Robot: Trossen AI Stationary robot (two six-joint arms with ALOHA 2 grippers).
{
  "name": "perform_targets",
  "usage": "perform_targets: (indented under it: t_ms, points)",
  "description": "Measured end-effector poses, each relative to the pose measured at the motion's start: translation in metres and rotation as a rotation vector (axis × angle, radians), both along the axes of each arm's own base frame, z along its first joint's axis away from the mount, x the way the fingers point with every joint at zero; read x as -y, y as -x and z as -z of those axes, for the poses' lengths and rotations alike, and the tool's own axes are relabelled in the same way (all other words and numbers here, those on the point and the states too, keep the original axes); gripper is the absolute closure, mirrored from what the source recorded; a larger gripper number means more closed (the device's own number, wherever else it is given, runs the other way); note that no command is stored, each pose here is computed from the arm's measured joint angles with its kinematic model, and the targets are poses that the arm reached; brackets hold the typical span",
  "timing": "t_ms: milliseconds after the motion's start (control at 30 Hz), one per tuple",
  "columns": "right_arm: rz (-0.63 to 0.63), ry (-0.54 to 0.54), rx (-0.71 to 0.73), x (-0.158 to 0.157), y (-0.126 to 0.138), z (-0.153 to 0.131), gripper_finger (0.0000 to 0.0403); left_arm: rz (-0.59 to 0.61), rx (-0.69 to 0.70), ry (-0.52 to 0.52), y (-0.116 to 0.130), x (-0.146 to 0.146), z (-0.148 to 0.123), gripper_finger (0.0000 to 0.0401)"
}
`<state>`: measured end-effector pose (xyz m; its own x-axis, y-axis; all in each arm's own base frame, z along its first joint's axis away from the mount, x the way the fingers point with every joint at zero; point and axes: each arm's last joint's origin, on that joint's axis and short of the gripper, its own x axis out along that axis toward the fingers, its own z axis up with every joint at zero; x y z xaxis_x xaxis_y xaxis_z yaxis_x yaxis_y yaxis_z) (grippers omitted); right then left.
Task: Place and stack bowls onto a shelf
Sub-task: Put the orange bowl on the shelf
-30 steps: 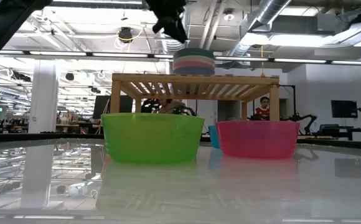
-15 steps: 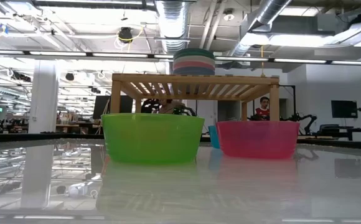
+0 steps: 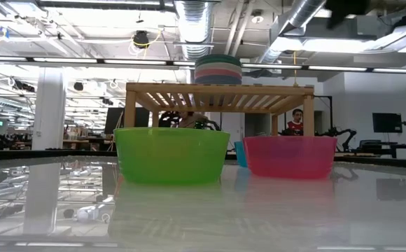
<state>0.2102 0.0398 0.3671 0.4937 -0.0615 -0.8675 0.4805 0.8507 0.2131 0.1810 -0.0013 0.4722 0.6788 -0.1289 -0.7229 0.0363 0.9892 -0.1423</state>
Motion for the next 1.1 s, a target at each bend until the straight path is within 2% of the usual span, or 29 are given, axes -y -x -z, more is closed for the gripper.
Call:
perform_targets:
  t_ms: [167, 300, 433, 567, 767, 900, 1100]
  points:
    - [0.046, -0.032, -0.063, -0.021, 0.015, 0.03, 0.0148, 0.075, -0.106, -0.097, -0.029, 0.027, 0.067, 0.0277]
    - [0.09, -0.01, -0.082, -0.031, 0.024, 0.045, 0.0148, 0.181, -0.112, -0.188, -0.047, 0.043, 0.118, 0.0277]
    - [0.109, -0.017, -0.077, -0.036, 0.03, 0.05, 0.0148, 0.293, -0.139, -0.286, -0.061, 0.048, 0.164, 0.0277]
    - [0.109, -0.022, -0.073, -0.037, 0.031, 0.051, 0.0148, 0.3, -0.143, -0.357, -0.074, 0.045, 0.196, 0.0277]
    - [0.1, -0.029, -0.061, -0.039, 0.031, 0.051, 0.0148, 0.359, -0.167, -0.312, -0.096, 0.042, 0.237, 0.0277]
    - [0.092, -0.029, -0.062, -0.04, 0.032, 0.051, 0.0148, 0.406, -0.248, -0.348, -0.108, 0.042, 0.267, 0.0277]
    - [0.087, -0.027, -0.063, -0.04, 0.032, 0.051, 0.0148, 0.388, -0.346, -0.321, -0.123, 0.035, 0.301, 0.0277]
